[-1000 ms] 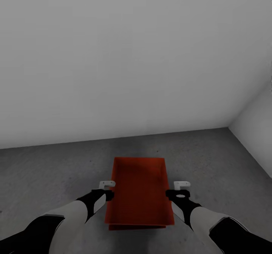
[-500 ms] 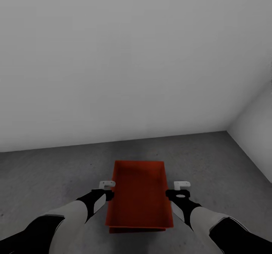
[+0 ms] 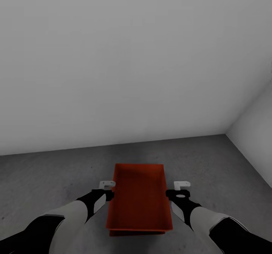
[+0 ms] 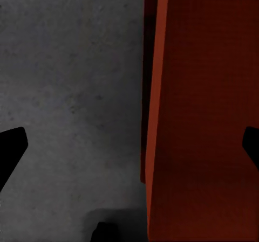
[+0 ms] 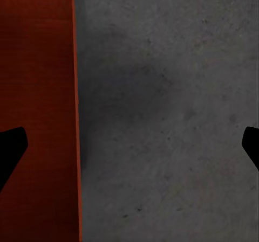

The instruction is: Move the two storage containers from the living room to the garage. In the garage, place one container on the floor and stack the other container on top of it (either order is fine).

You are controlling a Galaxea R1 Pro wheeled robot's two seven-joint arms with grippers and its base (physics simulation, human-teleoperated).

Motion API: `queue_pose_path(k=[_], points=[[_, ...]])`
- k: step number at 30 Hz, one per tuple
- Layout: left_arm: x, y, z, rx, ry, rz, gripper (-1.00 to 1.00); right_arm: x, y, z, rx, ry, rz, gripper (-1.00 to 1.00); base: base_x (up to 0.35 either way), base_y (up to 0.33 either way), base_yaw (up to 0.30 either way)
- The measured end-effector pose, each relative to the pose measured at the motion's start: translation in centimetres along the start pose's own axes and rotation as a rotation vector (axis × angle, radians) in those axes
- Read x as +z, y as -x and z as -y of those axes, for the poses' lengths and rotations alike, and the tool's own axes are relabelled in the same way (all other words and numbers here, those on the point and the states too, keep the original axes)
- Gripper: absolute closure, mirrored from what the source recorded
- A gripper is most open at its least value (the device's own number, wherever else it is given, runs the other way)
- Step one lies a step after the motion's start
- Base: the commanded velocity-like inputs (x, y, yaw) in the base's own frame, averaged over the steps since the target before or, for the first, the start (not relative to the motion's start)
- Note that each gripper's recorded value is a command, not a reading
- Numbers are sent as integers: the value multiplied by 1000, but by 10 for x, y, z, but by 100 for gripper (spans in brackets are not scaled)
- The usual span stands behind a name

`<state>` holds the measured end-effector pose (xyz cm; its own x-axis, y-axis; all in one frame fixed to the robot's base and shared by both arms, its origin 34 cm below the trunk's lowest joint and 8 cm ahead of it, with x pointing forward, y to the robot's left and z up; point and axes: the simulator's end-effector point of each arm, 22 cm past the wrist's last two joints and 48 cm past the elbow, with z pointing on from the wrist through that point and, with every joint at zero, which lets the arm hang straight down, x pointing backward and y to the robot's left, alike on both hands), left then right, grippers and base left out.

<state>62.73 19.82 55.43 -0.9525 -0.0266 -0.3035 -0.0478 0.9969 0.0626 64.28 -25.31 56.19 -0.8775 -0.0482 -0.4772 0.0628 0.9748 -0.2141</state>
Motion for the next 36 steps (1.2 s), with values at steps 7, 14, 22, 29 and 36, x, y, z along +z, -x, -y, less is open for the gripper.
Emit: queue_pose_path(k=[7, 14, 22, 29, 36], points=[[-4, 6, 0, 0, -1, 13, -100, -3, 6, 1, 3, -1, 10, -100, 0, 0, 0], [-8, 11, 1, 0, -8, 25, -100, -6, 12, 2, 6, -1, 21, -100, 0, 0, 0], [-12, 16, 2, -2, -11, 34, -100, -9, 18, 3, 9, -2, 33, -100, -208, 0, 0], [-16, 22, 1, -3, -10, 46, -100, -12, 24, 4, 11, -2, 43, -100, -339, 0, 0], [-19, 25, 0, -4, -10, 54, -100, -15, 27, 5, 12, -2, 51, -100, -154, 0, 0]])
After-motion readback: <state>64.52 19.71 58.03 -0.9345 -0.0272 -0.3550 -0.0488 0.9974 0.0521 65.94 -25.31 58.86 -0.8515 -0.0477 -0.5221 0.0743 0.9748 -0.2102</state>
